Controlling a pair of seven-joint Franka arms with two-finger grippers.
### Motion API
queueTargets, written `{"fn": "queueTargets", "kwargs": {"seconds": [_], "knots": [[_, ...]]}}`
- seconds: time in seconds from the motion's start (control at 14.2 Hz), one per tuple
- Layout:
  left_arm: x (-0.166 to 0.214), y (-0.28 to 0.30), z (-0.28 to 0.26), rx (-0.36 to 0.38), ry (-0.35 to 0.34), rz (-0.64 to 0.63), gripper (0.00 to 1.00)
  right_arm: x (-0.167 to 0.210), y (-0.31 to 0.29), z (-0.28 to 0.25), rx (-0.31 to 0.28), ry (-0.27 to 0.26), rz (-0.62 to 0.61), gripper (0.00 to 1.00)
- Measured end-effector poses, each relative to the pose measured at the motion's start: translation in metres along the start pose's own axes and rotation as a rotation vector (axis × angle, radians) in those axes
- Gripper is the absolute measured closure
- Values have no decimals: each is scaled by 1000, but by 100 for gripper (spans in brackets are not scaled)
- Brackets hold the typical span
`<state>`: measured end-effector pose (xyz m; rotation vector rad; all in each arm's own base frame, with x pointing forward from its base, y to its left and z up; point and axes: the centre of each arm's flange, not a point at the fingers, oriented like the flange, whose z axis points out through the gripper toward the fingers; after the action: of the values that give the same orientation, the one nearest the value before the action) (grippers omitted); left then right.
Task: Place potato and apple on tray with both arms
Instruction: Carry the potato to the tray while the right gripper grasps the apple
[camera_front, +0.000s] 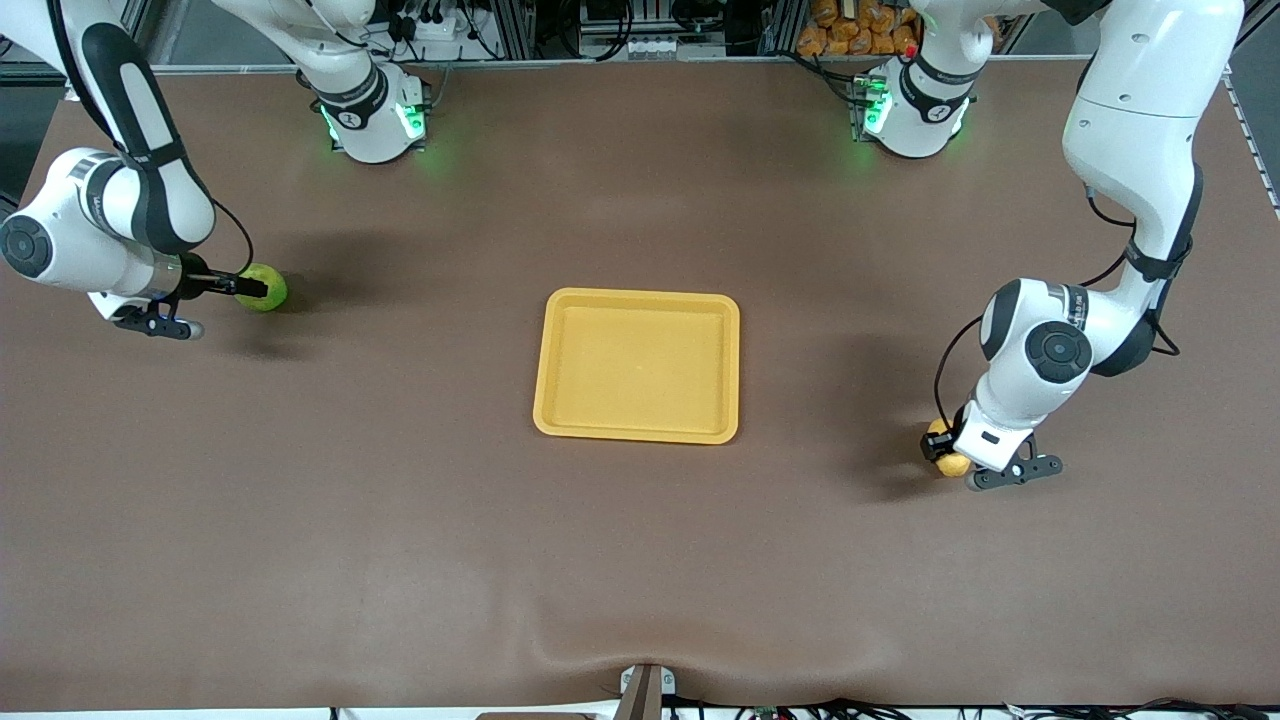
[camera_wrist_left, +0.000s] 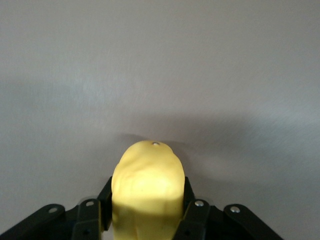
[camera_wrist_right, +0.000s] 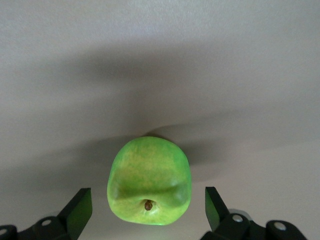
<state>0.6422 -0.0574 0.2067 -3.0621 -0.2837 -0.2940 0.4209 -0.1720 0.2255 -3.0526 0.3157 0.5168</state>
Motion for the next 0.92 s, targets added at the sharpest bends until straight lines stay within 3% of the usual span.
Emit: {"fn": "queueTargets", "kwargs": {"seconds": [0.21,0.35,0.57,0.92], "knots": [[21,11,-22,-9,41,5,47,0,-1,13,-5,22,-1,0],[30,28,-39,19,9,24,47,-2,-1,26,-10,51,-2,0],[43,58,-73,68,-37,52,47,-5,-1,42,-12,49,-1,0],[17,123,-110,41,-92,107,47,-7,-2,47,-9,23,0,15]]}}
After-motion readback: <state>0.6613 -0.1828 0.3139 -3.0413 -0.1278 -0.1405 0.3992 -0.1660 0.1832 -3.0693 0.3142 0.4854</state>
